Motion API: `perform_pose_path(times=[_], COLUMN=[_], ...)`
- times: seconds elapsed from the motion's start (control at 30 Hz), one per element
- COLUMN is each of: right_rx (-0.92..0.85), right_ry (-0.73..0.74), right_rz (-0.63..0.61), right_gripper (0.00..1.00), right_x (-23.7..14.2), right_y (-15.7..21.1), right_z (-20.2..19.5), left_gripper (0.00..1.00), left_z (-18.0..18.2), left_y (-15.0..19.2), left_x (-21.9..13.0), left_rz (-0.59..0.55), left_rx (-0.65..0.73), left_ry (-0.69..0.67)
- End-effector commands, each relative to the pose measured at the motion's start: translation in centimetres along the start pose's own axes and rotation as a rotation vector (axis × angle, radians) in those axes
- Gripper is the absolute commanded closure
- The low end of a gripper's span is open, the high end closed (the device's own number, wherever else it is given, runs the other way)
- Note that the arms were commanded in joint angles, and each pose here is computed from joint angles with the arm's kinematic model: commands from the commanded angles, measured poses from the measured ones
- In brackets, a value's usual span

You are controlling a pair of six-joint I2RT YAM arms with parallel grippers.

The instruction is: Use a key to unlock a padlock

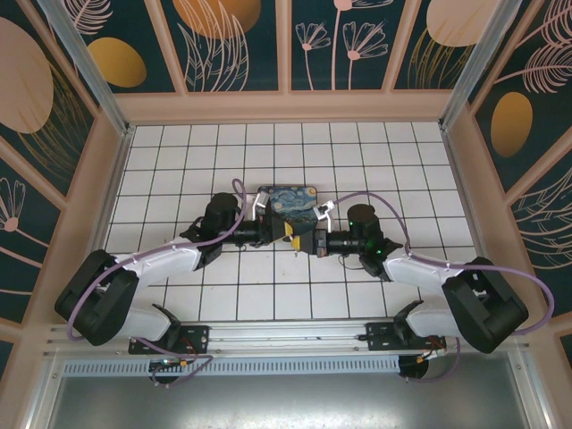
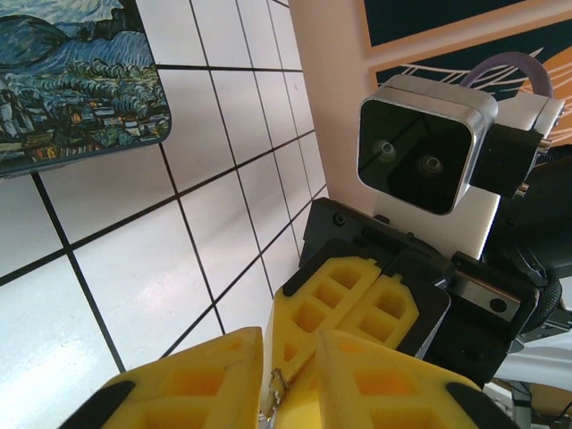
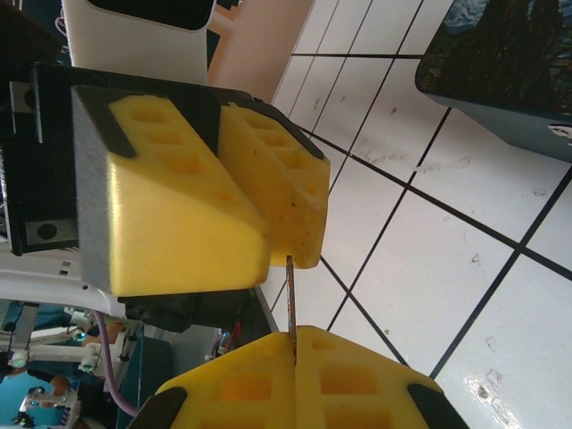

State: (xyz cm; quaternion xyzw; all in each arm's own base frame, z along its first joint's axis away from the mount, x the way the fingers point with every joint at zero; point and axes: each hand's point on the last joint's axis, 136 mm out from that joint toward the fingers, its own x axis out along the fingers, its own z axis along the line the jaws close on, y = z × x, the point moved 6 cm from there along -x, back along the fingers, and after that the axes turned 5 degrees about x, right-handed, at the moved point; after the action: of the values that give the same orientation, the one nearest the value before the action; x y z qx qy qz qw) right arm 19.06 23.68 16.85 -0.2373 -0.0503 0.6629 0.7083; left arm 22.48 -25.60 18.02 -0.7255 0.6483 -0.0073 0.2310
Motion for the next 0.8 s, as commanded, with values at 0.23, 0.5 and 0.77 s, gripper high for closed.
perform_pose_path(times=[0.23, 0.5, 0.77], right_rx=[-0.025, -0.017, -0.014], right_ry=[-0.052, -0.070, -0.068], right_rz=[-0.027, -0.030, -0.022], right_gripper=[1.00, 1.00, 1.00], right_x=[0.04, 0.06, 0.16], right_y=[-1.33, -1.58, -1.51], right_z=[0.99, 0.97, 0.80], left_gripper=[0.79, 0.78, 0.83], left_z=[-0.24, -0.23, -0.17], left_y=[0.18, 0.21, 0.11], left_x=[0.05, 0.03, 0.15], left_rz=[0.010, 0.009, 0.010], left_rx=[0.038, 0.041, 0.043], left_ry=[0.032, 0.035, 0.034])
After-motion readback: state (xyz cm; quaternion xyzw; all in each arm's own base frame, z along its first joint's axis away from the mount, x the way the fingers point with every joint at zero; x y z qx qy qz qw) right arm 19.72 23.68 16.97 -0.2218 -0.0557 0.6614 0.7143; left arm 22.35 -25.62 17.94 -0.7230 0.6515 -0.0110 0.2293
